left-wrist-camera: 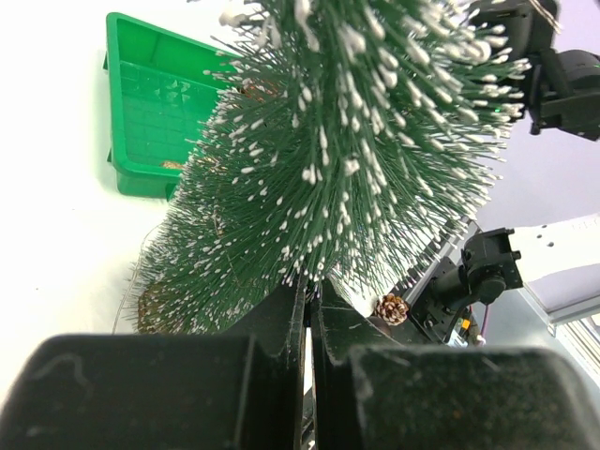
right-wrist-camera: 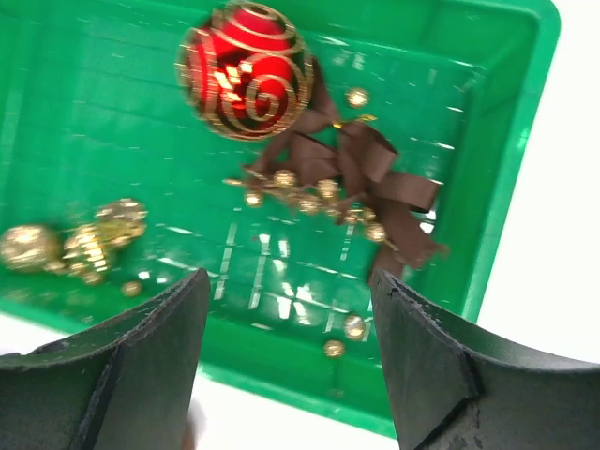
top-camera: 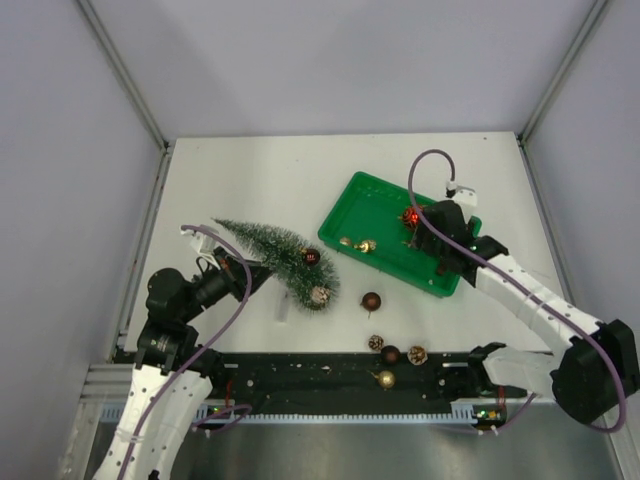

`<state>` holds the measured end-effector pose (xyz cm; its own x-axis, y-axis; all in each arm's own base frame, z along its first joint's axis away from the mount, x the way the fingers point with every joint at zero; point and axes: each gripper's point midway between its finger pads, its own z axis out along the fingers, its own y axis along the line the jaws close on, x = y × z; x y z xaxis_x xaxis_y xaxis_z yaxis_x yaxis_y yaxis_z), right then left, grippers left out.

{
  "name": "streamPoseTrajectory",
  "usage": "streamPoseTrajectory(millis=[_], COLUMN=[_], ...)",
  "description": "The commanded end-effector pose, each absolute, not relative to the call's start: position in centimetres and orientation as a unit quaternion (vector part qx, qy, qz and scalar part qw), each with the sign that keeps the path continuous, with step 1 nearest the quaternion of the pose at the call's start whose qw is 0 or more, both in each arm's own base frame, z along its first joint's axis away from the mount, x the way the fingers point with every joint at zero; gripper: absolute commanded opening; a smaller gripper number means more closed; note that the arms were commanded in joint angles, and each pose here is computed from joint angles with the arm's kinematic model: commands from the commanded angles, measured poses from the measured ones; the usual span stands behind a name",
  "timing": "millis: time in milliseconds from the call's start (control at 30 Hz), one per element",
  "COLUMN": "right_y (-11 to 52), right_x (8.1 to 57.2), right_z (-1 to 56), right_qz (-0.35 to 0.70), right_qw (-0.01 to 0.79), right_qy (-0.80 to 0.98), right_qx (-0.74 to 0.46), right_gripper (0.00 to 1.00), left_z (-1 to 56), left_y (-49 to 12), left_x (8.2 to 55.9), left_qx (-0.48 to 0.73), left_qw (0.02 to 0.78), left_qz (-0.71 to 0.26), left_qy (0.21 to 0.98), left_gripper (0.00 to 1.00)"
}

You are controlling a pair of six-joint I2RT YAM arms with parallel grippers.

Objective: Decorate the small christmas tree

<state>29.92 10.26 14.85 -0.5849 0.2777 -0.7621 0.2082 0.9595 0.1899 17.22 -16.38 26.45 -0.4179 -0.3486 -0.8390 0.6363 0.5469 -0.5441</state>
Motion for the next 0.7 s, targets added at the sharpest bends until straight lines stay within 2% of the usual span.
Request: streamPoseTrajectory(millis=[0, 167, 367, 500, 667], right_y=[7.0, 6.2, 5.1, 5.5, 7.4], right_x=[30.3, 30.9, 31.6, 32.8, 33.8], right_z=[11.5, 7.8, 3.9, 4.4, 7.4], right_qz=[-0.058, -0.101, -0.134, -0.122, -0.06], right_qw=[0.407, 0.378, 0.348, 0.357, 0.385], right_qy=[0.901, 0.912, 0.919, 0.917, 0.913], right_qx=[0.141, 0.128, 0.13, 0.127, 0.12], right_gripper=[0.69, 0.68, 0.61, 0.44, 0.06], left_z=[26.6, 26.6, 26.7, 26.6, 26.6], left_y=[-15.8, -15.8, -15.8, -15.7, -15.7], left_x=[16.0, 16.0, 16.0, 16.0, 16.1], left_qx=[0.112, 0.111, 0.111, 0.11, 0.107], left_qw=[0.55, 0.55, 0.551, 0.551, 0.552], left_qz=[-0.459, -0.458, -0.458, -0.456, -0.456], left_qy=[0.689, 0.689, 0.689, 0.69, 0.69], left_gripper=[0.0, 0.0, 0.0, 0.0, 0.0])
